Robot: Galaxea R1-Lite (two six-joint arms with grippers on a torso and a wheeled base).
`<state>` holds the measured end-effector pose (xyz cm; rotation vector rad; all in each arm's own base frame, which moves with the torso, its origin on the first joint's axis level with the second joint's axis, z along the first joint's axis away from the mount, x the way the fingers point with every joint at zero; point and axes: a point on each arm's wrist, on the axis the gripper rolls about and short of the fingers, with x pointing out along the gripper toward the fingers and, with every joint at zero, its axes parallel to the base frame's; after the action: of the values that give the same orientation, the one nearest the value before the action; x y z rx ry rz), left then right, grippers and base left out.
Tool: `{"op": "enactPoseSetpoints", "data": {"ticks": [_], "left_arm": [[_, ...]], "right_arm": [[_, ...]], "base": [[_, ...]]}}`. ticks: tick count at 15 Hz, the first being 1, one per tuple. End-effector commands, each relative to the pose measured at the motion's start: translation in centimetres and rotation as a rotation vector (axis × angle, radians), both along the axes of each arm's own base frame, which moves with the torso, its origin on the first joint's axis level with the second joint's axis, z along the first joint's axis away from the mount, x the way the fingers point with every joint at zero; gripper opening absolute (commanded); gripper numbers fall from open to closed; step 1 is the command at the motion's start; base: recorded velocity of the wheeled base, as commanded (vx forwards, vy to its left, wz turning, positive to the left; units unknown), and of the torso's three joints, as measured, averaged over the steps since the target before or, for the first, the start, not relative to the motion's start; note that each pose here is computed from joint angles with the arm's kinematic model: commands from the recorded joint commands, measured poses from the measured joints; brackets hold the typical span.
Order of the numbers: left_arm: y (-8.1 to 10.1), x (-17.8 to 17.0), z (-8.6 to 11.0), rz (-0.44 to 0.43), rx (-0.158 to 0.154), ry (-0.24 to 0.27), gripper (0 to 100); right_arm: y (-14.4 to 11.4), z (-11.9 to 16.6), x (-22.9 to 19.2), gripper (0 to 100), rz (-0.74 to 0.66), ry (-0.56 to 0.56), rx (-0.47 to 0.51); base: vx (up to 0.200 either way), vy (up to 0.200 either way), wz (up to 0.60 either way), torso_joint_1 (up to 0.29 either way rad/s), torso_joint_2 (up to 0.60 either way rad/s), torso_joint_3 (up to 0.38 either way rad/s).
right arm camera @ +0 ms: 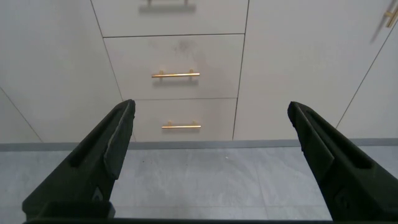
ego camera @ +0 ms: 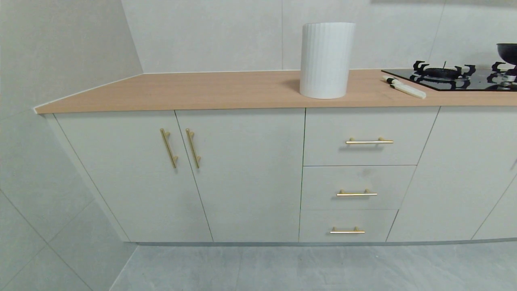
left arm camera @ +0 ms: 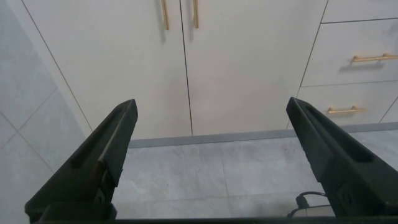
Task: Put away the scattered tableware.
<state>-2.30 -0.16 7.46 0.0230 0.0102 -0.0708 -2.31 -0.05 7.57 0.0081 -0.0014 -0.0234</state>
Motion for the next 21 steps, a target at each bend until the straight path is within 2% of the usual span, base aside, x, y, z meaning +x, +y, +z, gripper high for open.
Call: {"op": "enactPoseSetpoints", "data": {"ticks": [1, 2, 21], "left_arm": [[0.00, 0.00, 0.01, 0.000, 0.000, 0.000, 100], [0.00, 0.00, -0.01, 0.000, 0.000, 0.001, 100], [0.00, 0.00, 0.01, 0.000, -0.002, 0.000, 100]], "right_arm": [[0.00, 0.00, 0.03, 100, 0.000, 0.004, 0.000], [0.00, 0.00, 0.03, 100, 0.000, 0.004, 0.000], [0.00, -0.01, 0.02, 100, 0.002, 0.003, 0.000]], "base": [[0.000, 0.000, 0.00, 0.000, 0.00, 0.000], [0.000, 0.000, 0.00, 0.000, 0.00, 0.000], [0.200, 0.000, 0.00, 0.001, 0.00, 0.002]]}}
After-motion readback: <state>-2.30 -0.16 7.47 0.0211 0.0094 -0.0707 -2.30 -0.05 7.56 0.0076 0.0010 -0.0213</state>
